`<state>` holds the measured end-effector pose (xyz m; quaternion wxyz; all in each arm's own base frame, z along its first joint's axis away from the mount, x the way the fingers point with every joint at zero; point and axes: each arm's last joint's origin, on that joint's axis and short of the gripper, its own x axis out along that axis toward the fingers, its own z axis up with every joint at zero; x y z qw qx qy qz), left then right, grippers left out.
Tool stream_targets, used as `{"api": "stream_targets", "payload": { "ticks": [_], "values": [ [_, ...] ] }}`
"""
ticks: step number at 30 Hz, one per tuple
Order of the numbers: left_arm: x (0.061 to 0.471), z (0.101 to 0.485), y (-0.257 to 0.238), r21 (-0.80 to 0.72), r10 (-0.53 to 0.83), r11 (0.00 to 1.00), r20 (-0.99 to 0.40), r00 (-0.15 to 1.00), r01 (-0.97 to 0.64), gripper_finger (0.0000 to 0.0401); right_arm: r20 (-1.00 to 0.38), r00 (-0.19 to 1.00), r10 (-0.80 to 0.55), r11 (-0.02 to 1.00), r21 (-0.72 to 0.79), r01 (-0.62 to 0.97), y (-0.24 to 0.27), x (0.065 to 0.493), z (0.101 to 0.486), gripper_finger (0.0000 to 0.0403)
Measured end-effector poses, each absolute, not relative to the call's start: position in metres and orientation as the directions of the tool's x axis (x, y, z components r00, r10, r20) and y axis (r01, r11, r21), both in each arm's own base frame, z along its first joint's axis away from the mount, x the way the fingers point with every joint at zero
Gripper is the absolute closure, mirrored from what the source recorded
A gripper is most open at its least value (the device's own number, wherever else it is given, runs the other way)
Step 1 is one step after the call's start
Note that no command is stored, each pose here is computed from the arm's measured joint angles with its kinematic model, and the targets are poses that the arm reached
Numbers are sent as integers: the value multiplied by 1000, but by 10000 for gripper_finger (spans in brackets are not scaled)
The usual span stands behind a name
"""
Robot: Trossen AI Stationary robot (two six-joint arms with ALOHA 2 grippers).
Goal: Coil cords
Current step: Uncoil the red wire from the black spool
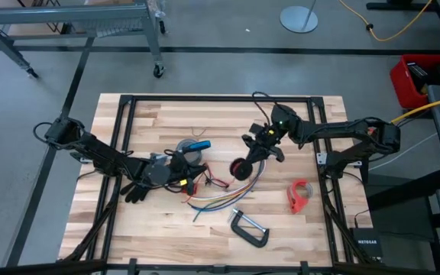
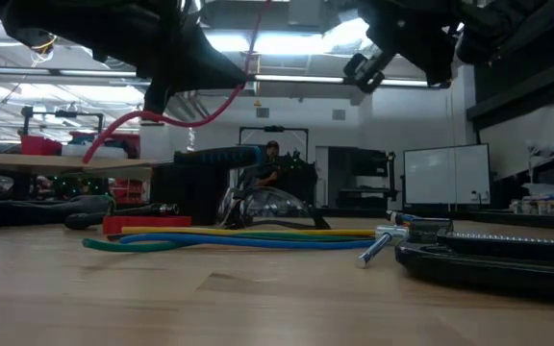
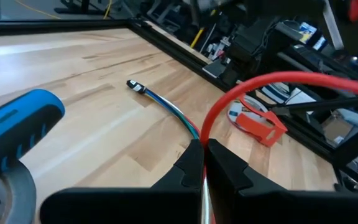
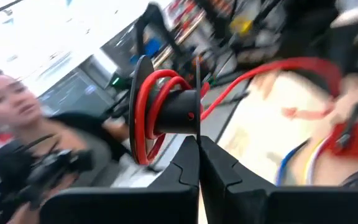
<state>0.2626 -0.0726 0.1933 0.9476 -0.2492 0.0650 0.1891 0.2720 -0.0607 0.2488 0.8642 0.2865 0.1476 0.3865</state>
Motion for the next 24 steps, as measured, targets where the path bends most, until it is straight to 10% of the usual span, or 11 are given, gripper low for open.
{"api": "stream_targets", "payload": {
  "ticks": [8, 24],
  "values": [
    [263, 196, -72, -463, 344, 794, -190, 919, -393, 401, -98, 563, 820, 464, 690, -556, -57, 266, 230, 403],
    [269, 218, -58, -587, 426, 732, -1, 905, -345, 401, -509, 795, 330, 870, 491, -47, -61, 266, 200, 403]
  ]
}}
